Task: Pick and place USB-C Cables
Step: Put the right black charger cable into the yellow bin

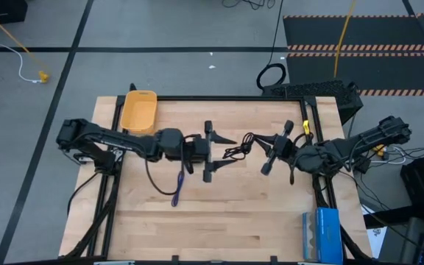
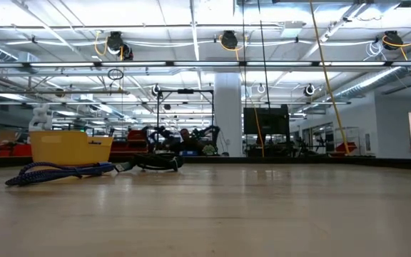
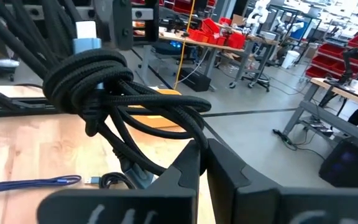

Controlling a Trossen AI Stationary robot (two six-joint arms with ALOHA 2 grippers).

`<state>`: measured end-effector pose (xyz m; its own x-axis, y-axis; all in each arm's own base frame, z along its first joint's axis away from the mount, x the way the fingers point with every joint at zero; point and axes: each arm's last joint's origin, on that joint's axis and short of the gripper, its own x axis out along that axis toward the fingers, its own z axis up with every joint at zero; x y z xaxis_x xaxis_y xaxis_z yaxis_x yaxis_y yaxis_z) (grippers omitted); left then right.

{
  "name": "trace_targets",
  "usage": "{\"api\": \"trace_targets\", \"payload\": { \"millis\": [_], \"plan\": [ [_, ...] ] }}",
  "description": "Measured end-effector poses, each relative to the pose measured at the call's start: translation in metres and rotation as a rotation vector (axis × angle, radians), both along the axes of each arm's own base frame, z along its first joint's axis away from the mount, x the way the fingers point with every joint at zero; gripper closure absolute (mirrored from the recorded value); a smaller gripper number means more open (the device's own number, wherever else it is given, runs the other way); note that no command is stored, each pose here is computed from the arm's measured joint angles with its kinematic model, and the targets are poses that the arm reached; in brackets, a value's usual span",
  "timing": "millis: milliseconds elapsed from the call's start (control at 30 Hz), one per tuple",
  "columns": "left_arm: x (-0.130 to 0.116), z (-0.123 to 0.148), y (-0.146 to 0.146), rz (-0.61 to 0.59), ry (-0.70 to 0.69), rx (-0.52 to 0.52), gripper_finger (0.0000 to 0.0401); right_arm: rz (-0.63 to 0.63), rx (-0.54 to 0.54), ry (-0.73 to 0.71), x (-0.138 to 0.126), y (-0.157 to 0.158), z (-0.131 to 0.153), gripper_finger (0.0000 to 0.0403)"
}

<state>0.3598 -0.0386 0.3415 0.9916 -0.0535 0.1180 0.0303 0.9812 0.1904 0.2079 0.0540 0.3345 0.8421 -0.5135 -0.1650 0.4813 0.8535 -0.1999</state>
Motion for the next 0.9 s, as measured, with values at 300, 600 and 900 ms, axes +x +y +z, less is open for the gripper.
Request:
{"api": "trace_targets", "payload": {
  "millis": [300, 600, 900],
  "plan": [
    [0.0002, -0.0002, 0.0002, 0.019, 0.008, -0.03, 0.0193, 0.007, 0.004, -0.012, -0.0009, 0.0012, 0.0015, 0.0398],
    [-0.001, 0.0025, -0.0032, 0.01, -0.013, -0.022, 0.0267, 0.014, -0.006, -0.013, -0.0013, 0.002, 0.0025, 0.0398],
    [-0.001, 0.0026, -0.0032, 0.009, -0.014, -0.02, 0.0336, 0.014, -0.008, -0.012, -0.0012, 0.0021, 0.0024, 0.0398]
  ]
}}
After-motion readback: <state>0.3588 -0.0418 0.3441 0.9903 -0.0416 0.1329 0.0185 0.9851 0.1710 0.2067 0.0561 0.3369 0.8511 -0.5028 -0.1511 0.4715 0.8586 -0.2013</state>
